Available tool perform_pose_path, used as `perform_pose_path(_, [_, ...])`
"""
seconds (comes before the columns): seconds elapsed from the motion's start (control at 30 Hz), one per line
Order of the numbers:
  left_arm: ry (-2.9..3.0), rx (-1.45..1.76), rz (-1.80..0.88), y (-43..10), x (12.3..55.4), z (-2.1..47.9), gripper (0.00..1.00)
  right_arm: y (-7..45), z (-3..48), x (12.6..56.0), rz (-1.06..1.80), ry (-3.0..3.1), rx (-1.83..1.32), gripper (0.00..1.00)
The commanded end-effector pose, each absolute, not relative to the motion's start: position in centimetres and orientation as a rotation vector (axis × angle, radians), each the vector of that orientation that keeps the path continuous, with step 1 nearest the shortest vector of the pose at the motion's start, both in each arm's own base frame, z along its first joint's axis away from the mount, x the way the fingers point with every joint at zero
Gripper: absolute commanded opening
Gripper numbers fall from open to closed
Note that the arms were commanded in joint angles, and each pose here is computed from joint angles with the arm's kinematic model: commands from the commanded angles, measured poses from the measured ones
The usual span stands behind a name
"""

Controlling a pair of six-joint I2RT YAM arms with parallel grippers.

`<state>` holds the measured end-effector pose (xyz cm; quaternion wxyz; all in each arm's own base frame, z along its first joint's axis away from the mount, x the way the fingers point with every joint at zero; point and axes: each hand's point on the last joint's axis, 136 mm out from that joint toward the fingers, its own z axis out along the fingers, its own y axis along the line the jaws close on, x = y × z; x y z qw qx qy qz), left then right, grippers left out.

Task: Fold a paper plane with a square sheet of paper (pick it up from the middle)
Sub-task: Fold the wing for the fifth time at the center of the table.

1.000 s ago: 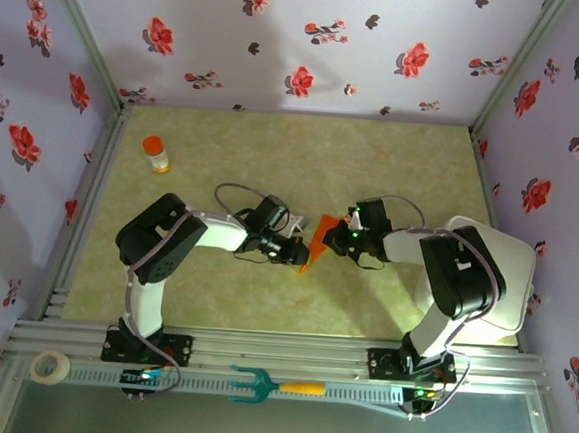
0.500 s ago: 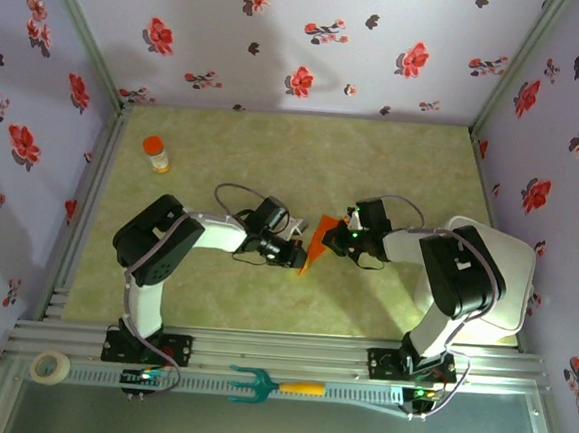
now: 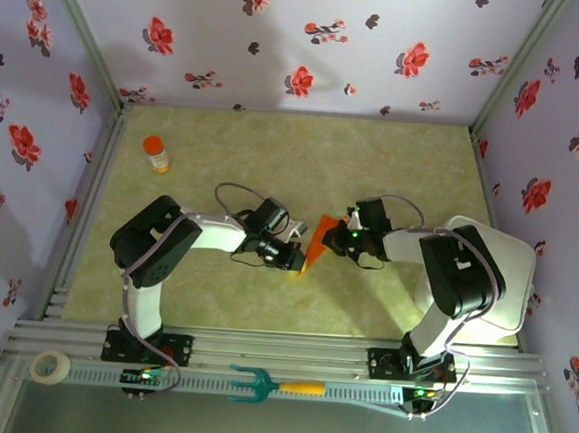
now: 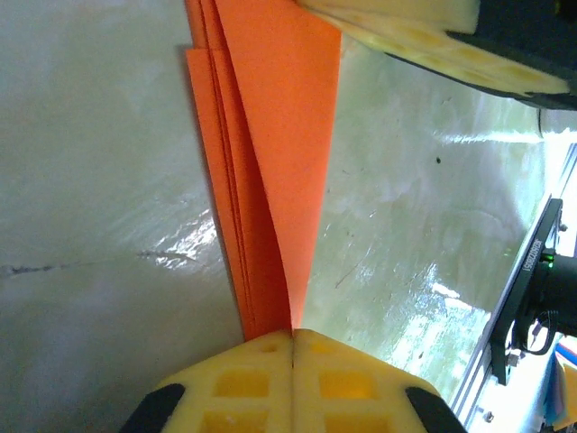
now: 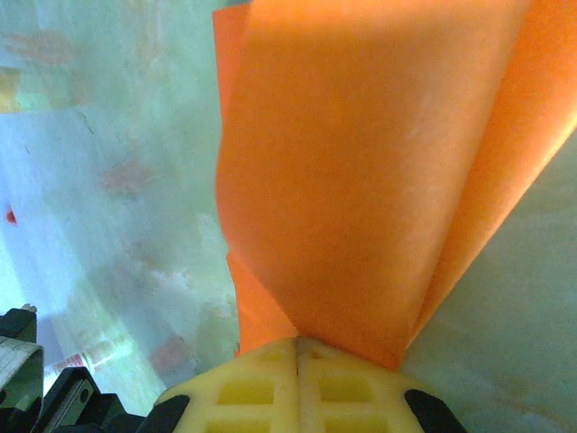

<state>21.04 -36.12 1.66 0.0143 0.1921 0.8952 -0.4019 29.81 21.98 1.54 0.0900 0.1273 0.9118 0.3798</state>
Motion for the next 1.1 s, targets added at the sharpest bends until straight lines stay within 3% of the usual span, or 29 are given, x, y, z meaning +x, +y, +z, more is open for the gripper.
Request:
perform_pose_path(0.0, [3.05,0.579,-1.118,-32.6,16.7,-1.5,0.0,19.1,-2.2,28.5,0.901,2.827,0.489,0.04])
perform_pose_path(0.07, [3.052,0.578,-1.118,-32.6,16.7,-1.5,0.01,19.2,-2.2,28.6,0.902,2.825,0.488,0.04])
perform_pose_path(0.1, [3.049,0.58,-1.118,-32.5,16.6,-1.4,0.09,19.2,-2.3,28.5,0.901,2.828,0.49,0.04])
perform_pose_path(0.23, [3.046,0.582,-1.075,-32.1,16.8,-1.2,0.18,19.2,-2.1,28.6,0.908,2.823,0.486,0.04])
perform_pose_path(0.3, [3.046,0.588,-1.071,-32.1,16.8,-1.1,0.16,19.2,-2.2,28.5,0.907,2.824,0.488,0.04])
perform_pose_path(0.43, [3.056,0.587,-1.059,-32.0,16.8,-1.6,0.0,19.3,-2.1,28.6,0.91,2.823,0.486,0.04])
perform_pose_path(0.7, [3.038,0.578,-1.038,-31.9,17.0,-0.9,0.0,19.4,-2.2,28.6,0.915,2.824,0.487,0.04])
perform_pose_path(0.83, [2.966,0.557,-1.031,-32.1,18.0,1.0,0.14,19.5,-2.1,28.6,0.921,2.822,0.486,0.04])
perform_pose_path(1.07, [2.831,0.553,-1.104,-33.9,19.9,4.8,0.15,19.5,-2.2,28.6,0.922,2.822,0.487,0.04])
